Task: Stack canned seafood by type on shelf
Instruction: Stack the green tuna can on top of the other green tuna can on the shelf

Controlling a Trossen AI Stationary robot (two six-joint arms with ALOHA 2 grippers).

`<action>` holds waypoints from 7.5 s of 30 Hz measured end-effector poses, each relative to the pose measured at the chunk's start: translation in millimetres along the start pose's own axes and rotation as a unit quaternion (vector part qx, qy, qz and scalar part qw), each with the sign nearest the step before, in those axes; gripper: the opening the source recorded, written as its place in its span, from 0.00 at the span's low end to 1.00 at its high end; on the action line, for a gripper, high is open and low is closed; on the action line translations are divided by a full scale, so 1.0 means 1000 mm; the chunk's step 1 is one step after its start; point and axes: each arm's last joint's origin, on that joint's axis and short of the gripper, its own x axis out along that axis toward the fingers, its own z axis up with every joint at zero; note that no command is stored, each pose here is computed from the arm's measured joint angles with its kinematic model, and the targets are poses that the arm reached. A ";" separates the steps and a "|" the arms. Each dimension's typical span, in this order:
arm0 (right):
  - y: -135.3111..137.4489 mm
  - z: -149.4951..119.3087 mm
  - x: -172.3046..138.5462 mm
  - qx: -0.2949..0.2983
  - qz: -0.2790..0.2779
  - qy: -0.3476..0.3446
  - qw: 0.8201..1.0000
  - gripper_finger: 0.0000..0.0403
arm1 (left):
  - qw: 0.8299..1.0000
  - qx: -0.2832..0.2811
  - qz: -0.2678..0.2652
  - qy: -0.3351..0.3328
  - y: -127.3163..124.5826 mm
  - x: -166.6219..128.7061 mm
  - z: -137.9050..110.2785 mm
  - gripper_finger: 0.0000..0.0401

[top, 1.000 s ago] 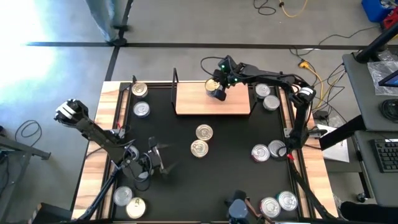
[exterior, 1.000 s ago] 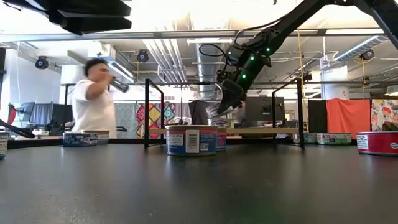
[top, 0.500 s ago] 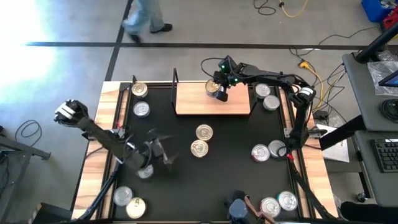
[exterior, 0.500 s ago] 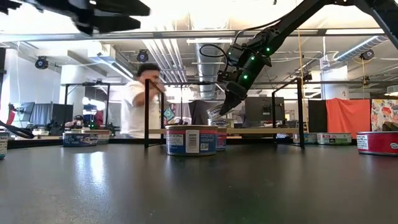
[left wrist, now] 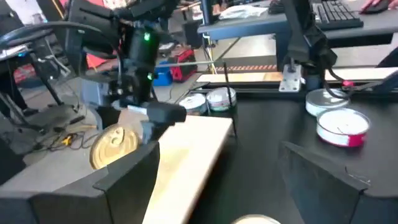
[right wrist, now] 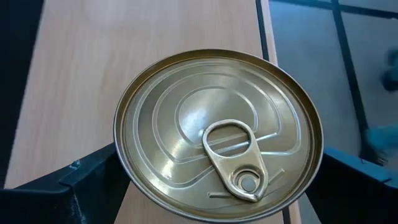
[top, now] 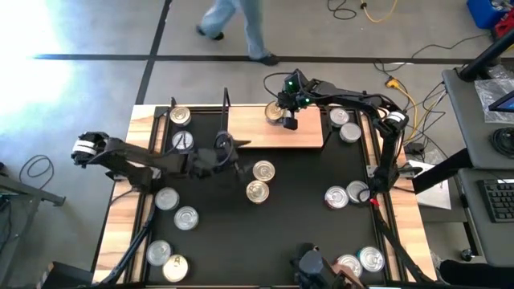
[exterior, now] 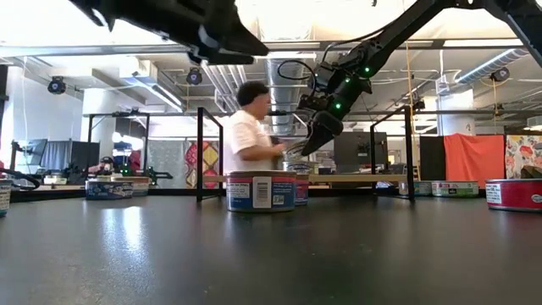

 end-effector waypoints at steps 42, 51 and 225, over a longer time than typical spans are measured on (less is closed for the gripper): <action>-0.012 -0.019 0.020 0.065 0.062 -0.038 0.995 0.99 | 0.981 -0.031 0.009 0.190 0.163 0.197 -0.029 0.76; -0.013 -0.019 0.019 0.057 0.063 -0.040 0.996 0.99 | 0.978 -0.030 0.003 0.206 0.165 0.215 -0.035 0.26; 0.014 0.011 0.001 0.097 0.065 -0.039 0.992 0.04 | 0.995 -0.051 -0.082 0.013 0.112 0.107 0.002 0.00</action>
